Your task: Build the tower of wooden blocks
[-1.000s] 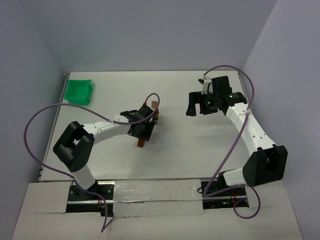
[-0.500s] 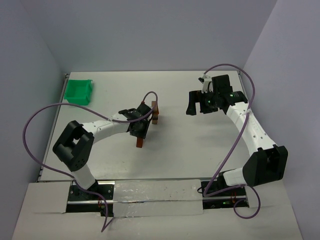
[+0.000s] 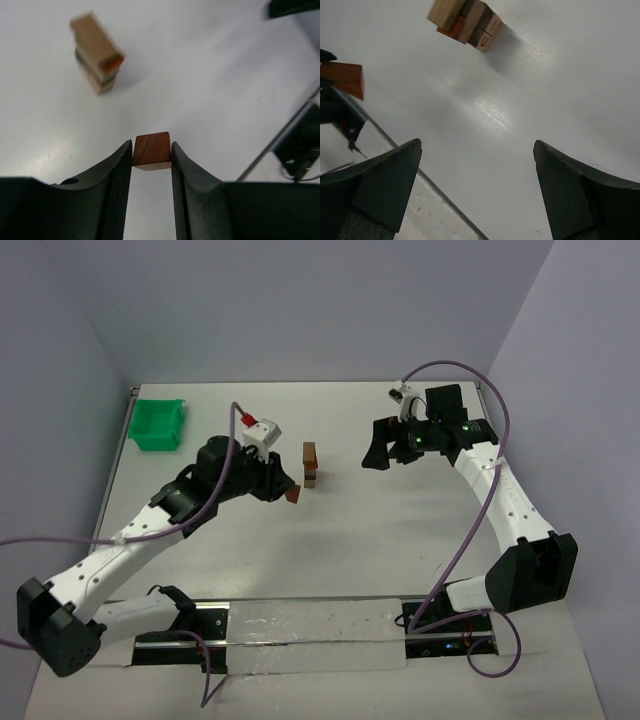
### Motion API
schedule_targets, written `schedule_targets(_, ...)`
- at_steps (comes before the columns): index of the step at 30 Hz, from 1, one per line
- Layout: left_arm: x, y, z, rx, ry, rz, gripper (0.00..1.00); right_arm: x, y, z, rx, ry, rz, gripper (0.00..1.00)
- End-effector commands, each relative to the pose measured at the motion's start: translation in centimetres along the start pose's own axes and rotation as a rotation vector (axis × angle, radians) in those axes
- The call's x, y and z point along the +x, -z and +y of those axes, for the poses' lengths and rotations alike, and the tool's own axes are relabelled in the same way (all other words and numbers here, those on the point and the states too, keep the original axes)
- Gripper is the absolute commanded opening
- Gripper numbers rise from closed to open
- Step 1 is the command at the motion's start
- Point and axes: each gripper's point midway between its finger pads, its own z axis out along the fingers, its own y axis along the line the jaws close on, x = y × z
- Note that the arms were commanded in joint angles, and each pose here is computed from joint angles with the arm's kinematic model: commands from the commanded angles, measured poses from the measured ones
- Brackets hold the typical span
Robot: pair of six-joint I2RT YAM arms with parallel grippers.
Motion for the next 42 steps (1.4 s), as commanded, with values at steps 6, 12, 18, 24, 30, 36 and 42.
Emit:
schedule_targets(6,-7.4,5.8,-6.5,0.445,-0.238,-0.279,0.00,-4.2,3.7,11.9,-0.442,0.368,-0.188,1.00)
schedule_targets(12,-7.5,7.2,-7.1,0.524,-0.351,-0.307,0.00,-2.5,4.1,17.2,-0.600,0.561,-0.162,0.99)
schedule_targets(18,-7.6,7.8,-7.9,0.572,-0.395,-0.336,0.00,-2.1,2.7,18.4,-0.668,0.570,-0.134,0.98)
schedule_targets(24,-8.0,8.1,-8.4,0.599,-0.450,-0.358,0.00,-2.7,2.0,19.4,-0.719,0.597,-0.151,0.98)
schedule_targets(30,-8.3,8.2,-8.6,0.616,-0.503,-0.380,0.00,-2.2,1.9,21.2,-0.789,0.649,-0.166,0.96)
schedule_targets(36,-8.3,8.5,-8.8,0.620,-0.513,-0.384,0.00,-2.1,2.0,21.9,-0.822,0.702,-0.183,0.95)
schedule_targets(42,-8.4,8.6,-8.8,0.615,-0.504,-0.389,0.00,-2.0,1.7,22.4,-0.842,0.746,-0.166,0.91)
